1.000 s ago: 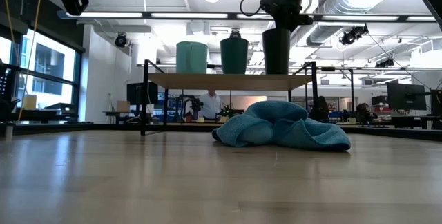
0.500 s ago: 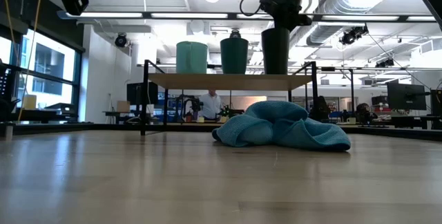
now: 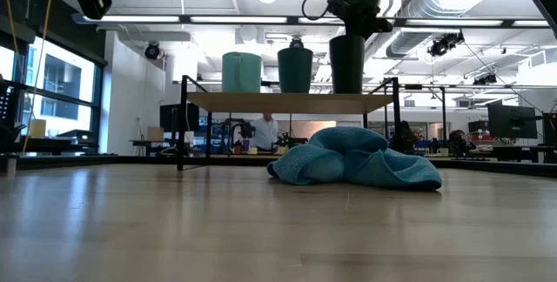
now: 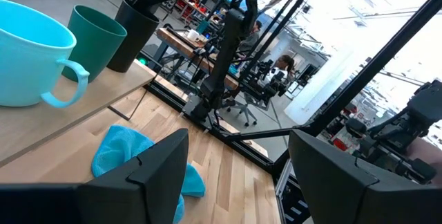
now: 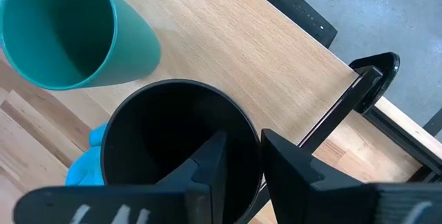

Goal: Stack small to large cups/mugs on shelf
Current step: Put the black cup on the shelf

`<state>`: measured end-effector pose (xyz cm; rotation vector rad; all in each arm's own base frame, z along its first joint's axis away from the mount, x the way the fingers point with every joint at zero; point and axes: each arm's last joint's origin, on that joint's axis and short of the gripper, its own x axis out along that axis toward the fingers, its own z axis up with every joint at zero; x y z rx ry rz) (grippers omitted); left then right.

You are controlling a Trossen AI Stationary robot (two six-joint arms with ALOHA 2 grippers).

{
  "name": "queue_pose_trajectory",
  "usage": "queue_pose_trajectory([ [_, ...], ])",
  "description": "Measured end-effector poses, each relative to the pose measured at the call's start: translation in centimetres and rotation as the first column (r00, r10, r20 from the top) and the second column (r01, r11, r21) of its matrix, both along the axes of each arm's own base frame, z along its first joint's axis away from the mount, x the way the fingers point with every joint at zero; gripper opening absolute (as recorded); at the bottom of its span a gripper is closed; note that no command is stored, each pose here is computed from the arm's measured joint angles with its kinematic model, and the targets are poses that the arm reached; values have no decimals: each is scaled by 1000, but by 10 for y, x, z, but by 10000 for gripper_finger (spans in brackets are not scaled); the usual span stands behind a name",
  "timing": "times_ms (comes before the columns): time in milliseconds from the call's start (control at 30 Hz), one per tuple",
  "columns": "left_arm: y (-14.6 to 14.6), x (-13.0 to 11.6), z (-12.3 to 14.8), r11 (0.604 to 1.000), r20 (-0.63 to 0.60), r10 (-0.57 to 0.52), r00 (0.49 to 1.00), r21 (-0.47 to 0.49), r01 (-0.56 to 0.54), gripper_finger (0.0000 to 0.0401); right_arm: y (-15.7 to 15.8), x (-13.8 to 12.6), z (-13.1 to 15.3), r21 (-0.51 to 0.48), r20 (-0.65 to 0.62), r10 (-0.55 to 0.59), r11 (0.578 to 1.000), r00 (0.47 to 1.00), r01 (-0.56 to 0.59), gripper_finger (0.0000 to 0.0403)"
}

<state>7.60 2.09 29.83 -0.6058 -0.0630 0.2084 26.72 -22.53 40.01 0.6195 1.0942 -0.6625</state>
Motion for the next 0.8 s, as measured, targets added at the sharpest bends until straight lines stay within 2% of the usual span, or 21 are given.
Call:
queue_pose_trajectory([
  [800,0,0,0,1000,0,0,1000,0,0,239,0,0,0,-14,-10,31,999,999,-32,81],
])
